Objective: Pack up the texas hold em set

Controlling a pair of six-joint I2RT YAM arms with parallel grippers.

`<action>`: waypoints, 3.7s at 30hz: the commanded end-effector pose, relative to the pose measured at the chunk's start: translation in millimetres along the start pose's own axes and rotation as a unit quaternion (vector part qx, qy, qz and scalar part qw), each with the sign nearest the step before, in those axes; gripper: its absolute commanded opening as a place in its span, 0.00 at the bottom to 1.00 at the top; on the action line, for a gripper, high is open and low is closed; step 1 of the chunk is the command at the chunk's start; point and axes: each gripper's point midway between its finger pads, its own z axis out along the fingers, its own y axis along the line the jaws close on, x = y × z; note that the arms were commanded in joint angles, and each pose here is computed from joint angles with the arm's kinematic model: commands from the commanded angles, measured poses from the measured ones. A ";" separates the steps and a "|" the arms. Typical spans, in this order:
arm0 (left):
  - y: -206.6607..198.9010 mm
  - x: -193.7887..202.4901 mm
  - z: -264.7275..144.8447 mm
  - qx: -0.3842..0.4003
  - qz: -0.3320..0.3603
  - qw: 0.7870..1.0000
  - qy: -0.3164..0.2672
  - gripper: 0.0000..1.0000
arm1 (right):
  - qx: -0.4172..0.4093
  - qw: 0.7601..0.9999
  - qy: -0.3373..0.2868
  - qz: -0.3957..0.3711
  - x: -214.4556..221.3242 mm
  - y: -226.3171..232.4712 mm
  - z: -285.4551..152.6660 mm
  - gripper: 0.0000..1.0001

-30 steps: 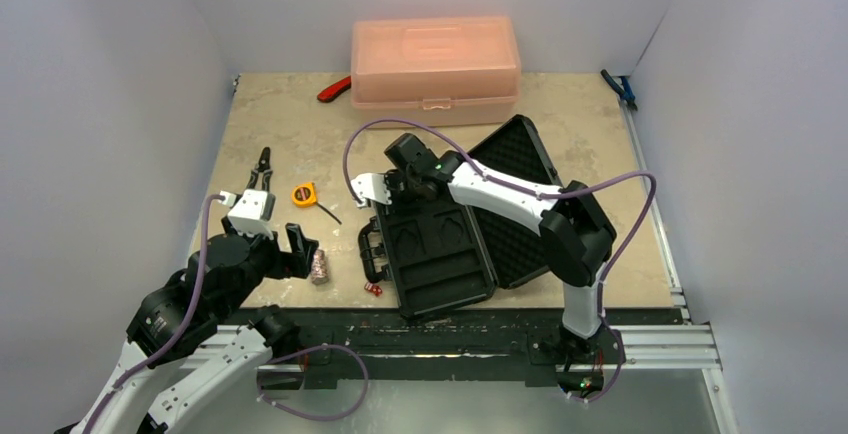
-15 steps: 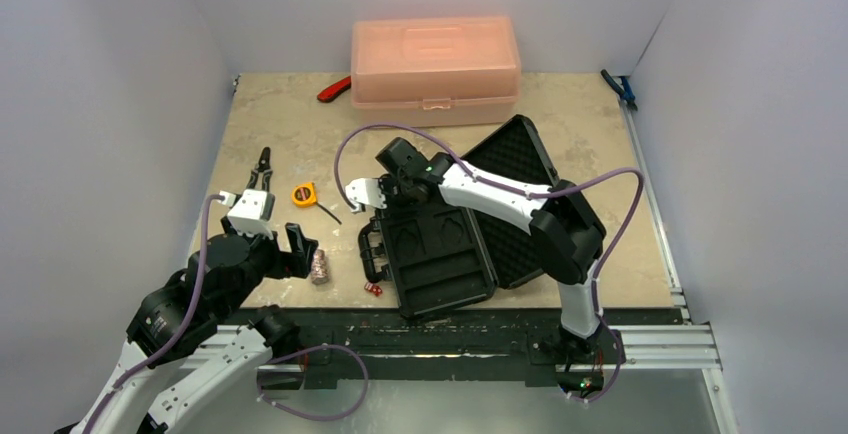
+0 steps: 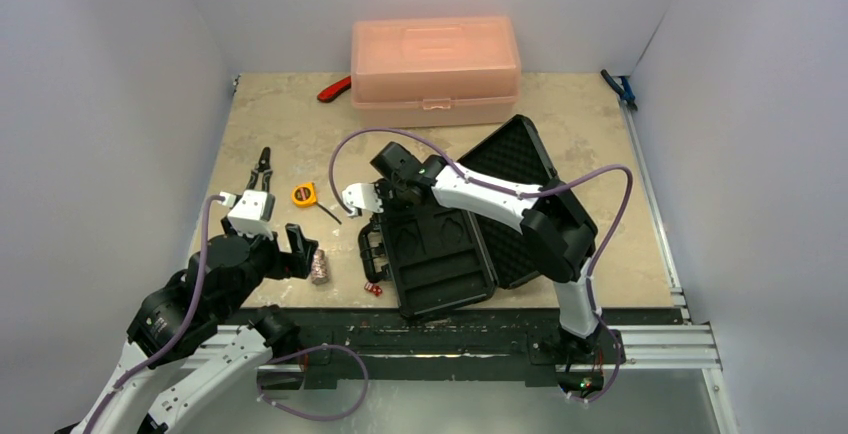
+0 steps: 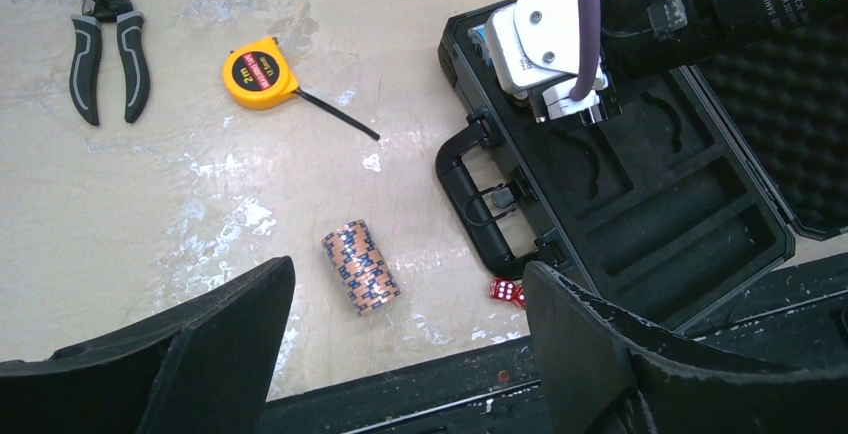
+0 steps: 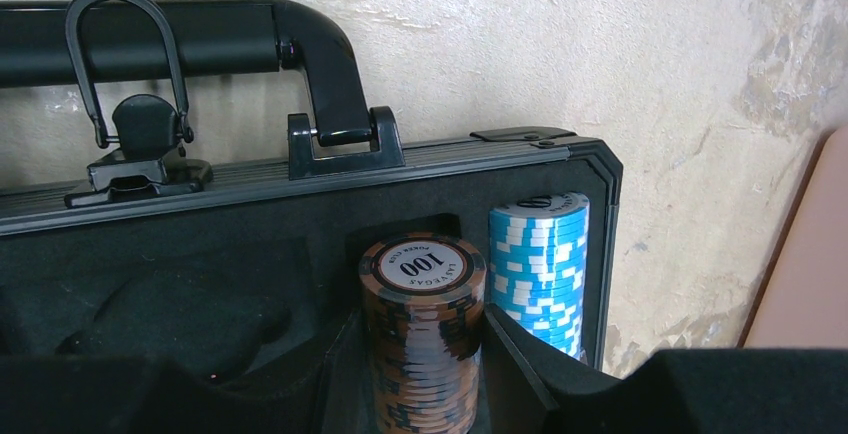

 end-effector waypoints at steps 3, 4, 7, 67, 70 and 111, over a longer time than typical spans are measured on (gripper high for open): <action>1.3 -4.0 0.2 -0.002 0.003 1.000 -0.011 0.84 | 0.025 0.999 -0.030 -0.010 -26.9 -16.4 -5.5 0.16; 1.2 -3.7 0.3 -0.002 0.003 1.000 -0.011 0.84 | 0.025 0.999 -0.030 -0.010 -27.5 -15.8 -5.1 0.16; 1.1 -3.5 0.4 -0.002 0.003 1.000 -0.010 0.84 | 0.022 0.999 -0.032 -0.010 -30.1 -14.9 -4.6 0.16; 5.9 1.1 9.7 -0.031 0.006 0.999 0.011 0.96 | 0.075 0.968 -0.235 0.053 -98.0 9.6 -102.7 0.72; 9.7 4.0 13.2 -0.050 0.002 0.999 0.022 1.00 | 0.111 0.959 -0.250 0.078 -94.5 5.4 -121.9 0.89; 25.3 131.0 99.8 -0.217 -0.217 0.895 0.324 0.97 | 0.132 0.834 -0.253 0.472 -17.0 69.2 -148.0 0.99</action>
